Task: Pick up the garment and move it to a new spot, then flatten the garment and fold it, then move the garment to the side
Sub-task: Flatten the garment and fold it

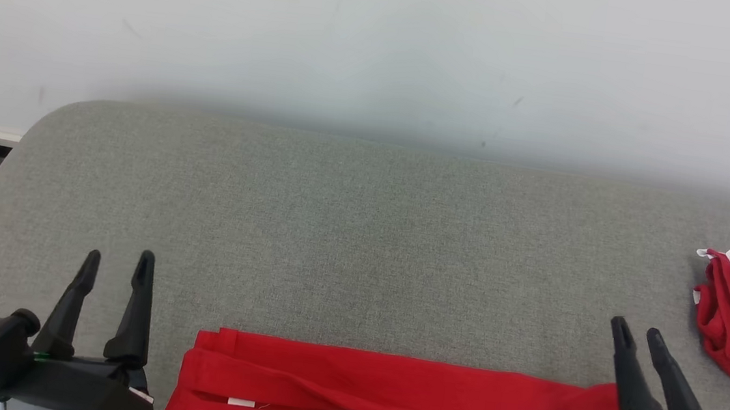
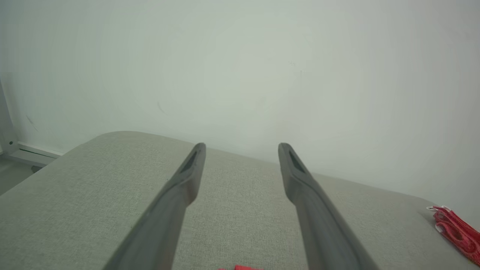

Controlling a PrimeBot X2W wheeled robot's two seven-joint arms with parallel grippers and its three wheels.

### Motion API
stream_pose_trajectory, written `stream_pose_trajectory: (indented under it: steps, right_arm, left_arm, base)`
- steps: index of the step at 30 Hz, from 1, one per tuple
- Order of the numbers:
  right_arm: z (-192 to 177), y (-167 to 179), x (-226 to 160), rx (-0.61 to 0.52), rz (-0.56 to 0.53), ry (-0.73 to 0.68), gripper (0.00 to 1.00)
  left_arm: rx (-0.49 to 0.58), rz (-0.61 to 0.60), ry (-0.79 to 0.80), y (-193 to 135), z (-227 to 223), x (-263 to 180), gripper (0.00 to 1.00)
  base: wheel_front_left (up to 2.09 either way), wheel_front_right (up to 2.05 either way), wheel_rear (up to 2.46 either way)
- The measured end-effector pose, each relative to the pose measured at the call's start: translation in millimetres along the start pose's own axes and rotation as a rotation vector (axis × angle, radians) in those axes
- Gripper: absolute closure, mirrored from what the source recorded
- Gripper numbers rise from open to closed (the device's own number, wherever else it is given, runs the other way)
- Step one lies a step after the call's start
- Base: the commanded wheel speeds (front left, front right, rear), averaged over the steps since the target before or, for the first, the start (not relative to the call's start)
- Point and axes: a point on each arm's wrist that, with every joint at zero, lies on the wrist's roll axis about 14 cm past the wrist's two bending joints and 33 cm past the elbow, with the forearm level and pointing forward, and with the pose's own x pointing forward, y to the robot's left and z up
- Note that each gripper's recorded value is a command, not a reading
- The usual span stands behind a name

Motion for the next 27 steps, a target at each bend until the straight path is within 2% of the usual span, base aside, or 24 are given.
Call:
stream_pose_trajectory:
  steps: [6, 13, 27]
  right_arm:
    - [-11, 5, 2, -0.056, 0.009, -0.039, 0.00]
    - [-15, 0, 1, -0.114, -0.006, -0.060, 0.00]
    - [-24, -7, -2, -0.126, -0.028, -0.041, 0.00]
  left_arm:
    - [0.018, -0.056, 0.022, -10, -6, -3, 0.00]
    - [0.034, -0.068, 0.049, -14, -17, -10, 0.00]
    - [0.049, -0.039, 0.111, -7, -34, -17, 0.00]
  base:
    - [0.00, 0.00, 0.00]
    - [0.00, 0.00, 0.00]
    - [0.00, 0.00, 0.00]
